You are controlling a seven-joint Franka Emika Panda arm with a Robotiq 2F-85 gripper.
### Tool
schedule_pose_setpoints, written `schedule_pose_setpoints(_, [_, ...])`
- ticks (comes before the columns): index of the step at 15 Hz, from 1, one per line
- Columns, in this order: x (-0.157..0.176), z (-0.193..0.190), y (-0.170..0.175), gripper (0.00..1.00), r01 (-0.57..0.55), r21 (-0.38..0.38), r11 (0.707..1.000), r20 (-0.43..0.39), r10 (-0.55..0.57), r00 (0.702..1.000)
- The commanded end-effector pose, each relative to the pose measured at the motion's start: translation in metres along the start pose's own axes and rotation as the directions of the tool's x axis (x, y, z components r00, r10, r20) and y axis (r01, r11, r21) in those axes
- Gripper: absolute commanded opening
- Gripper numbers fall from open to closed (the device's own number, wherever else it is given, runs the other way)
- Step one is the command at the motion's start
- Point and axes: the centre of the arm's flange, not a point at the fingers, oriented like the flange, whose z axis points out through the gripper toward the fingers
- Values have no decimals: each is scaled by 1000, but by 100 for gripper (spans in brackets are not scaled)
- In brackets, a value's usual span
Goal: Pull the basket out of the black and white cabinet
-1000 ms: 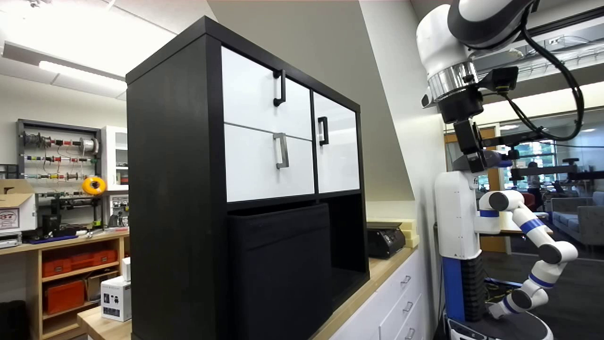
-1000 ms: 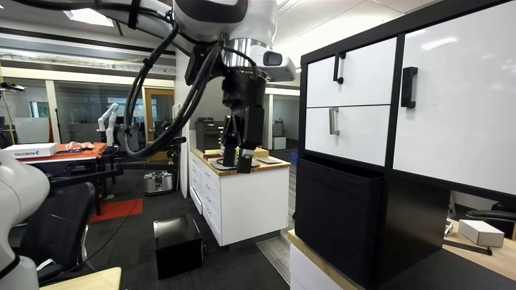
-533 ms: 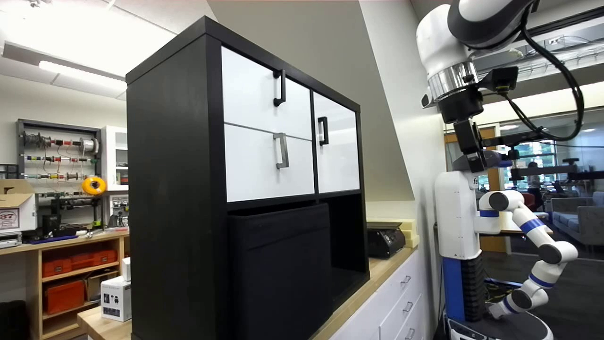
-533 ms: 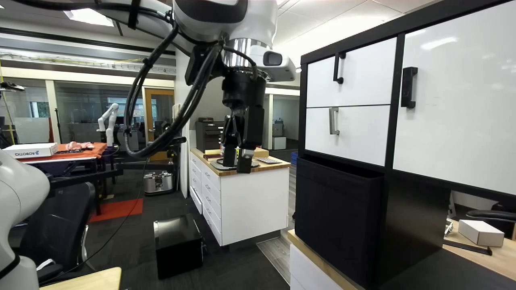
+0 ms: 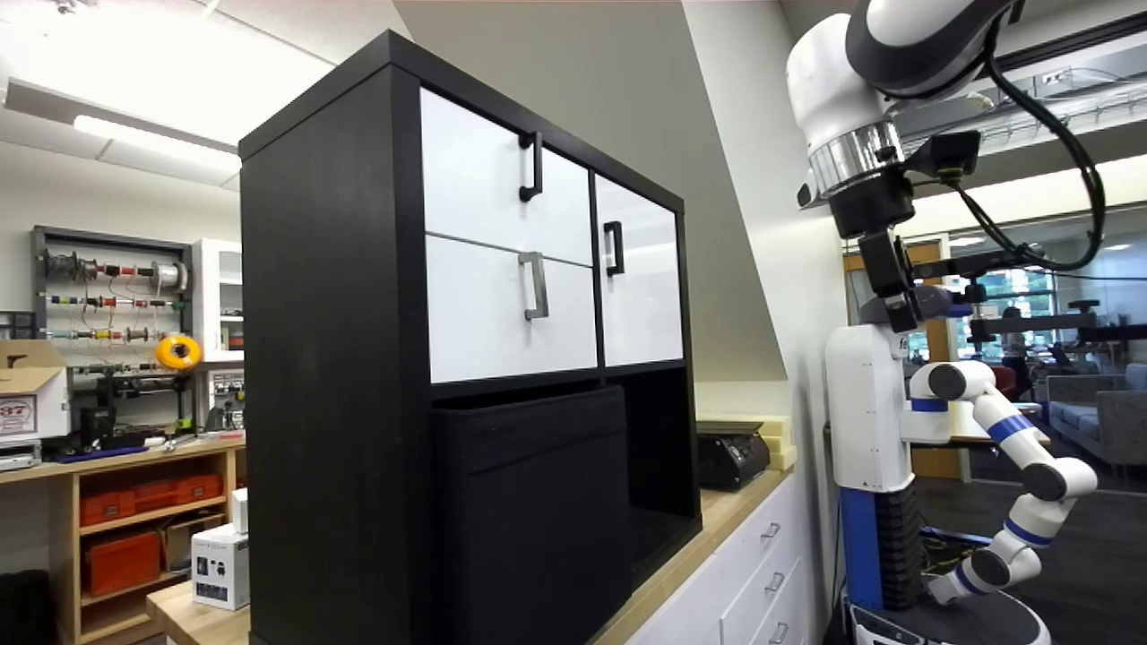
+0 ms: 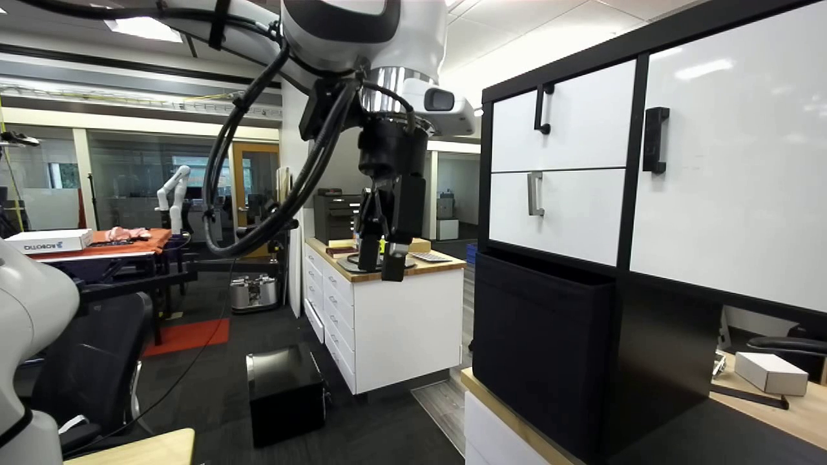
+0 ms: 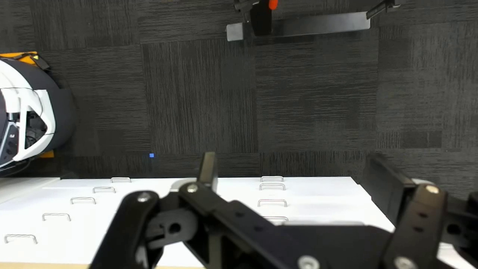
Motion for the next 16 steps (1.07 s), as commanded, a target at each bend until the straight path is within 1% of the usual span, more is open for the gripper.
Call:
schedule_pose_setpoints(1, [17, 0, -10, 100, 24, -3, 1000, -8, -24, 1000])
schedule_pose_setpoints(4, [33, 1, -25, 100, 59, -11, 998, -24, -60, 998])
schedule_pose_setpoints(8, [59, -3, -52, 100, 123, -24, 992, -80, -125, 989])
schedule_pose_setpoints(12, [88, -7, -80, 100, 206, -4, 978, -161, -204, 966])
schedule_pose_setpoints(16, [118, -11, -96, 100, 262, -27, 965, -237, -261, 936])
